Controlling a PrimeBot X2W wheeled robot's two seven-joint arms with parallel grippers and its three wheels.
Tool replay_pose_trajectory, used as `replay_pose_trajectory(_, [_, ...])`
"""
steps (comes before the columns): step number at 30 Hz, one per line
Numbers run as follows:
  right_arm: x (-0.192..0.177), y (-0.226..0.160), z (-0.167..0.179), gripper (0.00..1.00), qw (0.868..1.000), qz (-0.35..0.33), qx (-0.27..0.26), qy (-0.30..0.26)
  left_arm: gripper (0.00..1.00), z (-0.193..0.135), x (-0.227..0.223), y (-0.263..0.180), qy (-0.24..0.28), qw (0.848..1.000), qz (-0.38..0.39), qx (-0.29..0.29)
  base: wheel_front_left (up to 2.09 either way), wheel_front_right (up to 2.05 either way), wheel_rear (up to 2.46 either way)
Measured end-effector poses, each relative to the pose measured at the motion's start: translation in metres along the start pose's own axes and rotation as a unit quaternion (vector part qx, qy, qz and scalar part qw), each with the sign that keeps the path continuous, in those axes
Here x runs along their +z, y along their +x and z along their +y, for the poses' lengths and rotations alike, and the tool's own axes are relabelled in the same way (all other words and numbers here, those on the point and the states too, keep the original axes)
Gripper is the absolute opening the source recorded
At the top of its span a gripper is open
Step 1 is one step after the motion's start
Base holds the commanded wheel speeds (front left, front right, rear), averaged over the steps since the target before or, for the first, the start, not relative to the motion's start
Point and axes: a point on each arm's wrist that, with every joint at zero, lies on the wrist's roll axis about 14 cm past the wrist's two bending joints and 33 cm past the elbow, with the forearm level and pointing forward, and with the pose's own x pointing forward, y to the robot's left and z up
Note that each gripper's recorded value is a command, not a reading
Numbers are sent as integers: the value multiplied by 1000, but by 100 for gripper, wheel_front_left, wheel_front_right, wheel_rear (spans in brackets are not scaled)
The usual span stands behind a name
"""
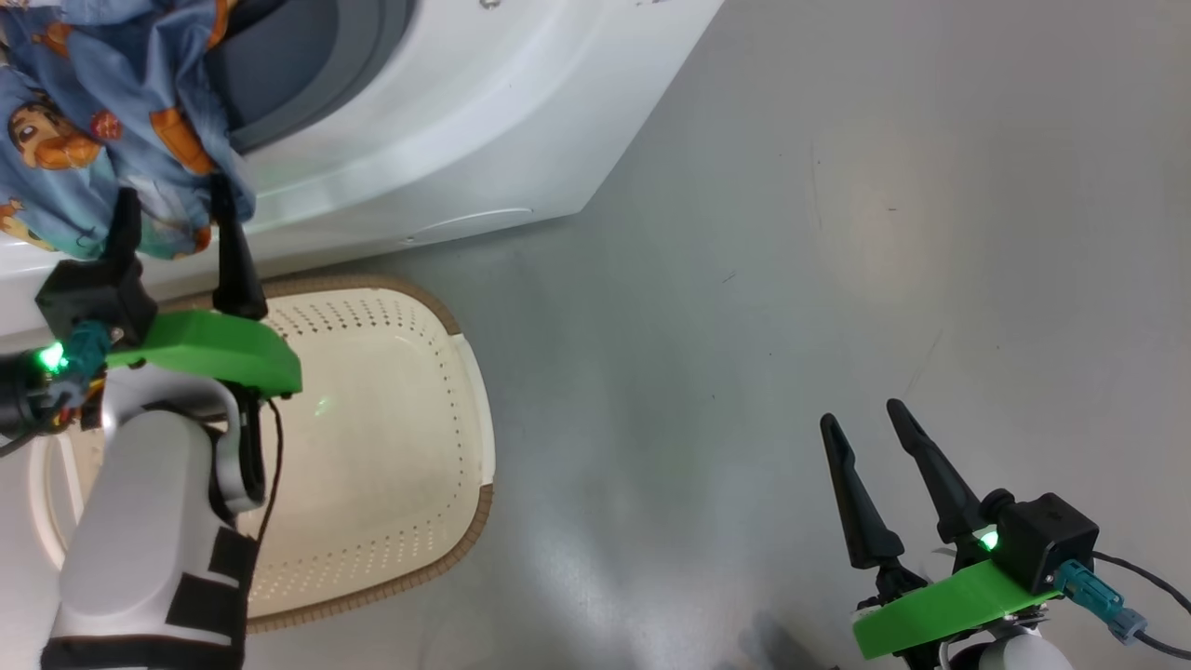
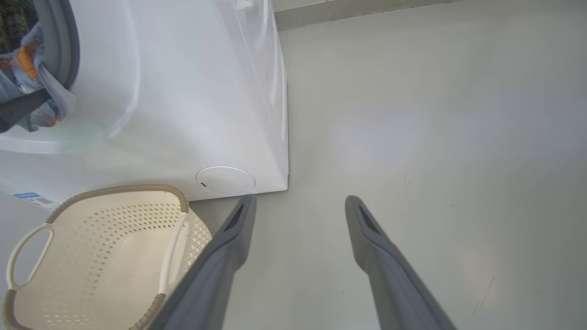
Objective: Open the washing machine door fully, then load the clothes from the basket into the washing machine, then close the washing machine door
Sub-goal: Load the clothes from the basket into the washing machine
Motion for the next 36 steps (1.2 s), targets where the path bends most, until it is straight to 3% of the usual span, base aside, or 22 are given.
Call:
replay_pose_trajectory(4, [0,0,1,100,1000,1,2,1,100,0,-2,1,1,1000,2,5,0,0,0])
replay_pose_trajectory(5, [-1,0,2,100,1000,1,3,1,95,2,-1,1,3,1000,1,9,0,0,0])
replay_pose_trajectory(10, [-2,1,3,100,1000,2,4,2,20,9,-2,2,9,1000,0,25,0,0,0])
replay_pose_trajectory(12, [-2,2,4,100,1000,2,6,2,1,12,-1,2,9,1000,0,29,0,0,0])
replay_pose_trajectory(20, [-1,2,7,100,1000,1,11,4,0,14,5,-1,7,999,-5,36,0,0,0])
replay_pose_trajectory(36, [1,-2,15,100,1000,-2,21,11,0,3,63,9,12,997,-76,17,0,0,0])
